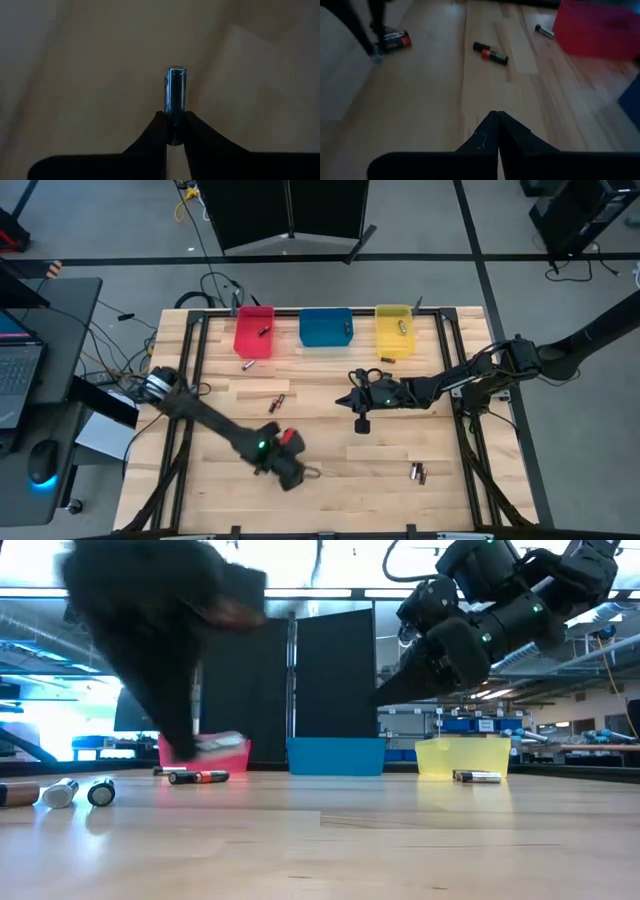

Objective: Sort batteries
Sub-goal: Put the silver battery into the yellow bin

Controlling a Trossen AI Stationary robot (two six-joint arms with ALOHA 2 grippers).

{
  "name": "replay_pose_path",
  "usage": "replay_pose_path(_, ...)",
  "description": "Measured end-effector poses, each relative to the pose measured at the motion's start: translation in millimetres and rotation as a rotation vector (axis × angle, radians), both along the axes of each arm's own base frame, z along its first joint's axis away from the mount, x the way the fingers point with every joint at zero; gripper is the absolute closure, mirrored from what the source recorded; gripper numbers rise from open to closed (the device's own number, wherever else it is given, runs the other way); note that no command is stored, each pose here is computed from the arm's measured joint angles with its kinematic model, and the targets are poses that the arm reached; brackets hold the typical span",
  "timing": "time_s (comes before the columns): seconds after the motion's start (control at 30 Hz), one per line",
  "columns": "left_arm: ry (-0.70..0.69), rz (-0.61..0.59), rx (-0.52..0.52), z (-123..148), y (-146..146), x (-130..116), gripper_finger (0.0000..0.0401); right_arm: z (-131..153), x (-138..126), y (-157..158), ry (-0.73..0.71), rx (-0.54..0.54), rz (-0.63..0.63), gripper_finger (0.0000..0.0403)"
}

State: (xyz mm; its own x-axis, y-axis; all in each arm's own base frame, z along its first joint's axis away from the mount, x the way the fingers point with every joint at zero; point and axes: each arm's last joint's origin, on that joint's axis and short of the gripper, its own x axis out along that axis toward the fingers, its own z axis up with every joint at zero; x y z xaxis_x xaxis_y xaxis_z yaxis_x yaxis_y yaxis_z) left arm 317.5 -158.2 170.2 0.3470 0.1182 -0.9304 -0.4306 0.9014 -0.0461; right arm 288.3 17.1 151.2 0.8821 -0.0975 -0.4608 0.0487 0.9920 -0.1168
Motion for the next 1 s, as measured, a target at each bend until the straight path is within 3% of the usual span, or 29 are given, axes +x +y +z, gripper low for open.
replay_pose_path(0.23, -0.065, -0.076, 0.026, -27.3, 38.2, 9.4, 0.0357, -21.2, -21.0, -9.1, 0.021, 0.019, -0.034, 0.0393)
replay_pose_path(0.57, -0.316, -0.172, 0.006, -34.6, 108.4, 25.8, 0.0357, -30.9, -39.5, -14.6, -0.083, 0.176, -0.068, 0.0393)
replay_pose_path(0.77, -0.605, -0.208, -0.029, -23.2, 154.7, 18.3, 0.0357, -28.8, -39.8, -15.8, -0.1, 0.222, -0.092, 0.0393)
replay_pose_path(1.0, -0.922, -0.232, -0.051, -13.7, 203.2, 3.9, 0.0357, -7.4, -30.8, -28.5, -0.255, 0.289, -0.149, 0.0392)
